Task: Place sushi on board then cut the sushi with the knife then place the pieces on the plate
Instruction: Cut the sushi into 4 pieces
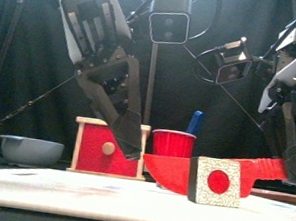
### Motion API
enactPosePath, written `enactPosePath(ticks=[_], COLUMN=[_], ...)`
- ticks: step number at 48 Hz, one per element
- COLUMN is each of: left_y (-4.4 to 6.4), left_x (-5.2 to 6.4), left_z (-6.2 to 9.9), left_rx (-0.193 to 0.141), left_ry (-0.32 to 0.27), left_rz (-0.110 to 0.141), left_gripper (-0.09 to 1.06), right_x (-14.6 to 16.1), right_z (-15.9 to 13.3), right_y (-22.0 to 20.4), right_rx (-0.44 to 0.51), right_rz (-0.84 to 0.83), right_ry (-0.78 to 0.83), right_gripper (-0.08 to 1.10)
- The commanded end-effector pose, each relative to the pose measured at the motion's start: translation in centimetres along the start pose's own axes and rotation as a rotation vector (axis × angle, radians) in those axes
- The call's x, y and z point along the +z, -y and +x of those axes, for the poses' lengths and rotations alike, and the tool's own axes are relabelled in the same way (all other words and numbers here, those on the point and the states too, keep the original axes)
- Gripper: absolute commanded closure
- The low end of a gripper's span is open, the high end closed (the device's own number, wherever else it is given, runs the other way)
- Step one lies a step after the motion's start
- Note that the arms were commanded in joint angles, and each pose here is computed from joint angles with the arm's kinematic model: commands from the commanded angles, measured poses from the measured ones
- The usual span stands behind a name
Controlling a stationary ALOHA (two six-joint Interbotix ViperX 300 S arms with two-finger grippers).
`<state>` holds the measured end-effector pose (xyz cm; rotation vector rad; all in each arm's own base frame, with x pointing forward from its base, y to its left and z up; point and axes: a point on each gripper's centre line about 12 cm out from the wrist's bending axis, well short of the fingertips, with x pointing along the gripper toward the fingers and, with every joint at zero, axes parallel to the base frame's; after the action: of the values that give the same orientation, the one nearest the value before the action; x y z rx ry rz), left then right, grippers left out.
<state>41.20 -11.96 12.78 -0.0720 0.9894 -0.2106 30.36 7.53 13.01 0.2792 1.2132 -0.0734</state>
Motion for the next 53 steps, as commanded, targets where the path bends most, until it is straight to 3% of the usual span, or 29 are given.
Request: enactPosePath(ticks=[1, 13, 32, 43, 49, 53], left_y=[0.2, 0.3, 0.9, 1.9, 2.1, 2.1], left_x=[1.4, 1.7, 2.3, 3.2, 3.2, 2.9], left_z=[-1.4, -2.2, -5.6, -9.8, -12.4, -13.6], left_rx=[-0.004, -0.002, -0.005, -0.008, -0.005, -0.009], left_ry=[0.05, 0.068, 0.138, 0.266, 0.391, 0.485], left_rz=[0.015, 0.031, 0.083, 0.163, 0.214, 0.233], left_gripper=[0.34, 0.34, 0.34, 0.34, 0.34, 0.34], right_x=[1.0, 1.7, 3.2, 3.6, 3.9, 3.9], right_z=[-1.2, -1.7, -3.8, -5.0, -5.9, -6.8], right_y=[-0.5, -1.2, -2.4, -3.6, -3.9, -3.9], right_rx=[0.025, 0.039, 0.054, 0.08, 0.094, 0.106], right_rz=[-0.003, -0.017, -0.055, -0.076, -0.078, -0.077], right_ry=[0.049, 0.068, 0.122, 0.149, 0.172, 0.196], right_gripper=[0.53, 0.53, 0.53, 0.53, 0.53, 0.53])
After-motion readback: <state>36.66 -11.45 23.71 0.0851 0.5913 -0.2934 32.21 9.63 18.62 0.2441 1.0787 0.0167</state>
